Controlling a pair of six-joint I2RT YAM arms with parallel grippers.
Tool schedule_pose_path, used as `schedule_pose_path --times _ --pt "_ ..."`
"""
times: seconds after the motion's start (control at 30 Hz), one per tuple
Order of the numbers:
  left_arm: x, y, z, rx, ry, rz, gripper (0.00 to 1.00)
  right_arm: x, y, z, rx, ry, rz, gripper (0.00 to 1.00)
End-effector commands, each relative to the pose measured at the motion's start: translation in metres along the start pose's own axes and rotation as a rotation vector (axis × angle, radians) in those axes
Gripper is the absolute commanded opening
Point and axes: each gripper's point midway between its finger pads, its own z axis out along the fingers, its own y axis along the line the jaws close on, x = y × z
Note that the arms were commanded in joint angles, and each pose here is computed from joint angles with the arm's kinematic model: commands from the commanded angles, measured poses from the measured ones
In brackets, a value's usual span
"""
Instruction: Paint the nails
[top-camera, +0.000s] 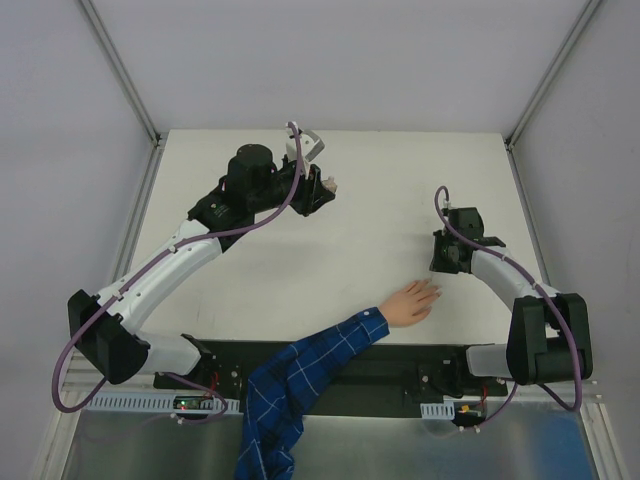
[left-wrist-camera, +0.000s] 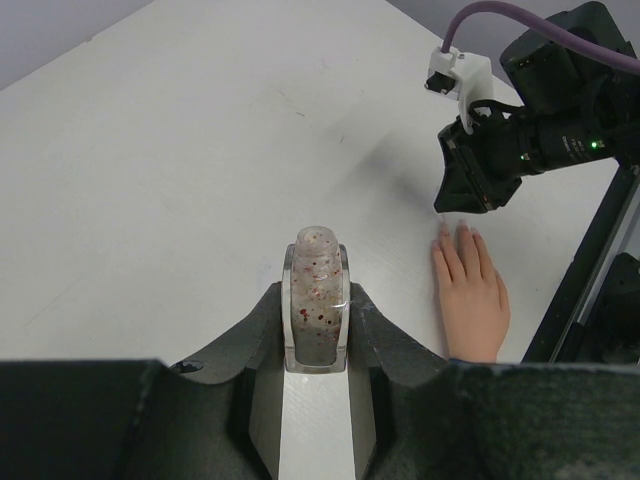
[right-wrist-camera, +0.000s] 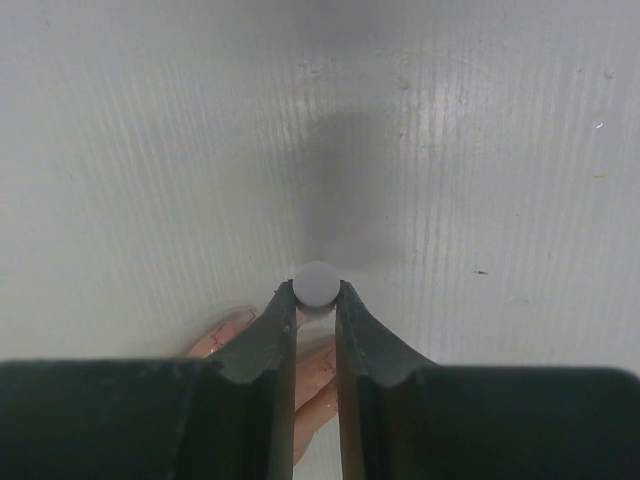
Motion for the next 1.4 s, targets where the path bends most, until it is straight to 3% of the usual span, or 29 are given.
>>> schedule_pose_path --times 0.0,0.7,1.37 --pt "-0.030 -0.005 -0.006 0.024 -0.077 0.021 0.00 -0.016 0.011 -0.009 -0.052 -0.044 -0.008 0.00" --pt "-0.027 -0.005 -0.009 0.018 -0.075 0.003 0.00 -0.004 0.030 -0.011 -0.131 -0.003 -0.004 0.01" --pt "-0.028 -0.003 -0.009 0.007 -0.078 0.008 0.00 -0.013 0.002 -0.005 -0.013 -0.017 0.051 0.00"
